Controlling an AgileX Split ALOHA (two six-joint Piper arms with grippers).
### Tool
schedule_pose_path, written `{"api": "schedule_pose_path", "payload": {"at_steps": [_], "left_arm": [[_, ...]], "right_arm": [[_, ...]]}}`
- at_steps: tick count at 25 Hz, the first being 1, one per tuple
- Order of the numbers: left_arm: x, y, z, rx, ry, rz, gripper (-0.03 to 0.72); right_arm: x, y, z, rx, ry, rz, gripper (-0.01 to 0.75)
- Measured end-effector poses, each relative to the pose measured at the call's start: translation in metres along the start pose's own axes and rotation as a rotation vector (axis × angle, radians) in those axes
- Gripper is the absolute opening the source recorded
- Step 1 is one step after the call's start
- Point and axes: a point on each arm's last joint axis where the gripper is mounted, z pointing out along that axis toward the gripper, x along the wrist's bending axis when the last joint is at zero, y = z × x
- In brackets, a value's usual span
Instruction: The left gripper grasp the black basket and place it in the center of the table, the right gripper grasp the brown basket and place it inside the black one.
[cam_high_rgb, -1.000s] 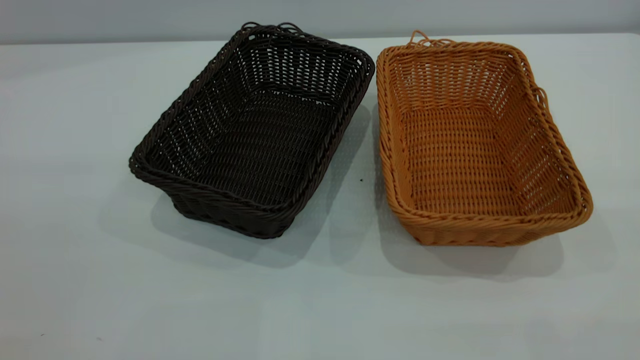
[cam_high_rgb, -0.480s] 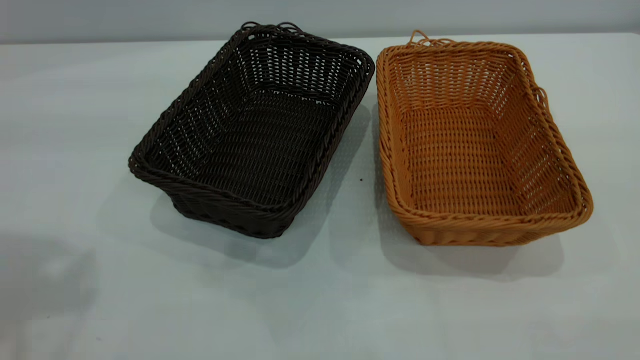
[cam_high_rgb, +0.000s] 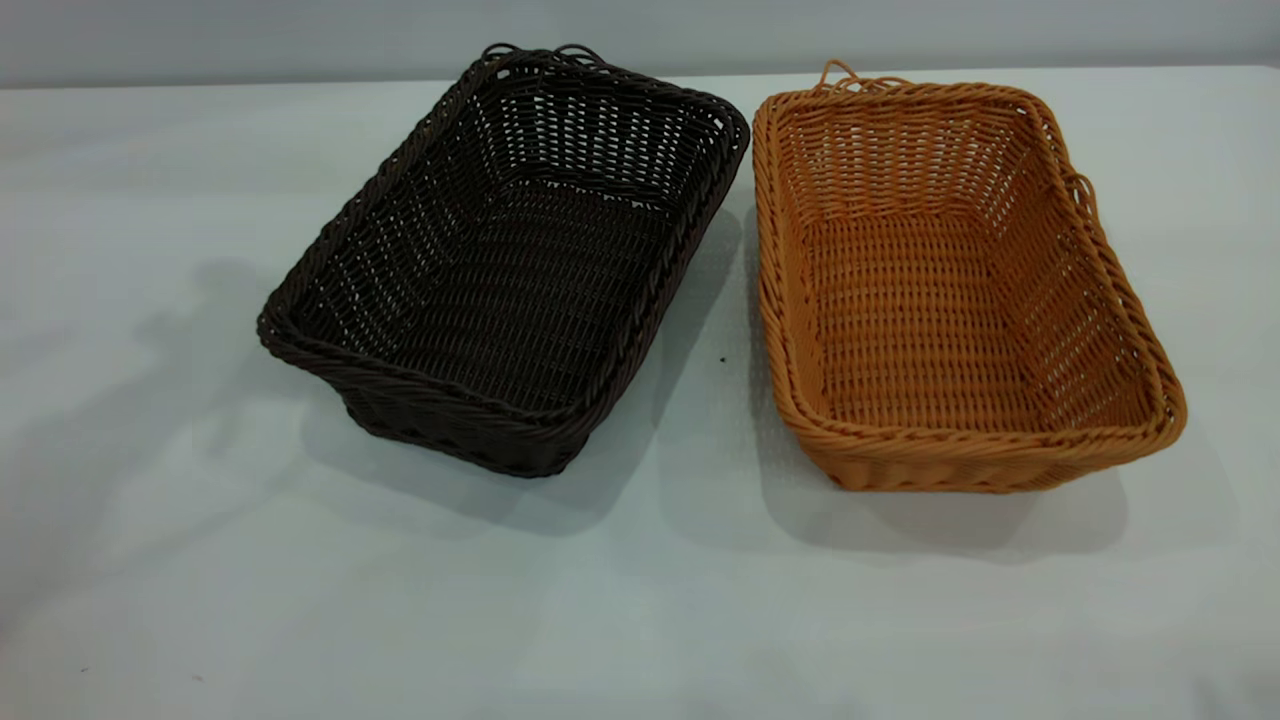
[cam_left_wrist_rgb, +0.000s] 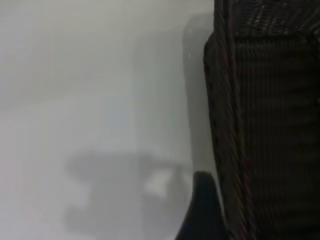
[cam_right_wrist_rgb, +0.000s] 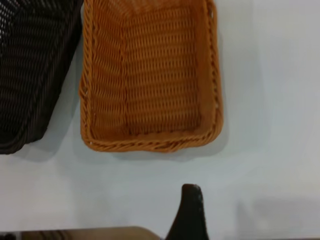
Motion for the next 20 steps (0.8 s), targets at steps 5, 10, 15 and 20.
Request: {"api": "schedule_pose_path", "payload": {"at_steps": [5,10,15,20], "left_arm": [[0.005,0.007,0.063,0.068,-0.030,0.024,0.509],[-0.003,0.006,0.113,0.120,-0.065,0.051,0.509],[-0.003,-0.003,0.145,0.163,-0.080,0.051,0.509],[-0.013,-0.014,0.171,0.205,-0.102,0.083,0.492]], "right_arm": [[0.003,0.009,0.017,0.050,0.030,0.056,0.563],[0.000,0.018,0.042,0.113,0.011,0.086,0.563],[-0.004,0.023,0.075,0.228,-0.009,0.134,0.563],[-0.006,0.029,0.107,0.302,-0.011,0.195,0.563]]}}
